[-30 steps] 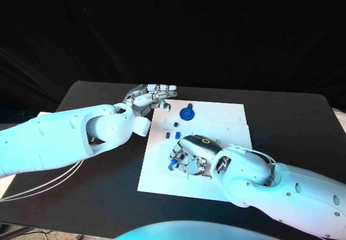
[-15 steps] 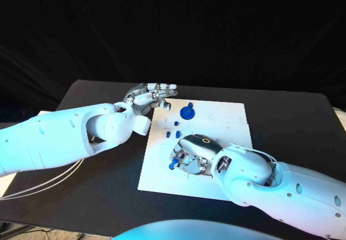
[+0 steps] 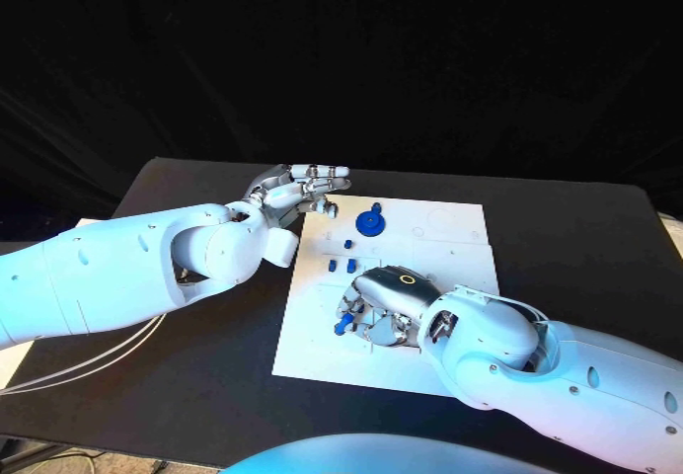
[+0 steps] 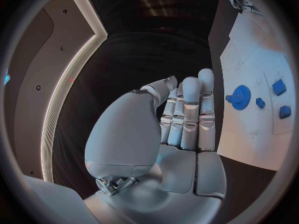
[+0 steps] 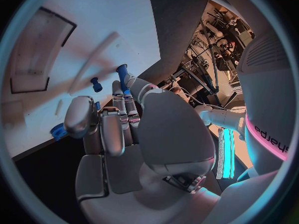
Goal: Assemble the parts on the task board
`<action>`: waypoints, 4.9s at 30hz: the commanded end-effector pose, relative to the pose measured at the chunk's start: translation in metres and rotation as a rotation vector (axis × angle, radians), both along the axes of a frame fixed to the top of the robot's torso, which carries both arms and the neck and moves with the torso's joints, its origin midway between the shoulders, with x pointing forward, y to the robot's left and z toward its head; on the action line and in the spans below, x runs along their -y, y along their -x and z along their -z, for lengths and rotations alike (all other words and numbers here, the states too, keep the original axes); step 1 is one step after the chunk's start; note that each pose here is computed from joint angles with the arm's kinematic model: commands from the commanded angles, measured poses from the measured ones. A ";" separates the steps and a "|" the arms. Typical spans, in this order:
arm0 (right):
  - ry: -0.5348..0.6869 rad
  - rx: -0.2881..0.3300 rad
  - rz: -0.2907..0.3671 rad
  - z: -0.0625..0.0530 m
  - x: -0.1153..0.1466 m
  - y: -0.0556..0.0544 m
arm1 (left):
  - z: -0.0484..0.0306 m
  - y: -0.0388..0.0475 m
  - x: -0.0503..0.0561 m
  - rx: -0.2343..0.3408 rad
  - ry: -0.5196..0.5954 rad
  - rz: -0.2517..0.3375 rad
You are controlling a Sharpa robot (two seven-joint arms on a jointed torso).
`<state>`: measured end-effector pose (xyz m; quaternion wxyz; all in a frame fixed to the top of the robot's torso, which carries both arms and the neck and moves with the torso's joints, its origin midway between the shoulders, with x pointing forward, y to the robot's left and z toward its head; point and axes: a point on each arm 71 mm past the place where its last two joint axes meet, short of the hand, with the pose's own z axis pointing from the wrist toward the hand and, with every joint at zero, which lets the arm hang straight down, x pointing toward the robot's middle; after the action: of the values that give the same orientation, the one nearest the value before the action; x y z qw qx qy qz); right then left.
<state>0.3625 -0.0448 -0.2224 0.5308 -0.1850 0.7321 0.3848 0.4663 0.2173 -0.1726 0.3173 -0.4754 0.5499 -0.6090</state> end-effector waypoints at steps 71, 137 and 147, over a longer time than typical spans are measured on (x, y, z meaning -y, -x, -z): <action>0.065 -0.191 0.642 -0.010 0.184 0.011 | 0.0043 0.0013 0.000 -0.005 0.008 0.021; -0.030 -0.183 0.643 -0.006 0.142 0.012 | 0.0058 0.0034 0.000 -0.013 0.011 0.034; -0.012 -0.251 0.598 -0.001 0.125 0.012 | 0.0060 0.0035 0.001 -0.014 0.012 0.036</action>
<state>0.3514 -0.1718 -0.2186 0.5456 0.0905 0.7984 0.2380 0.4637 0.2198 -0.1796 0.3068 -0.4780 0.5563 -0.6066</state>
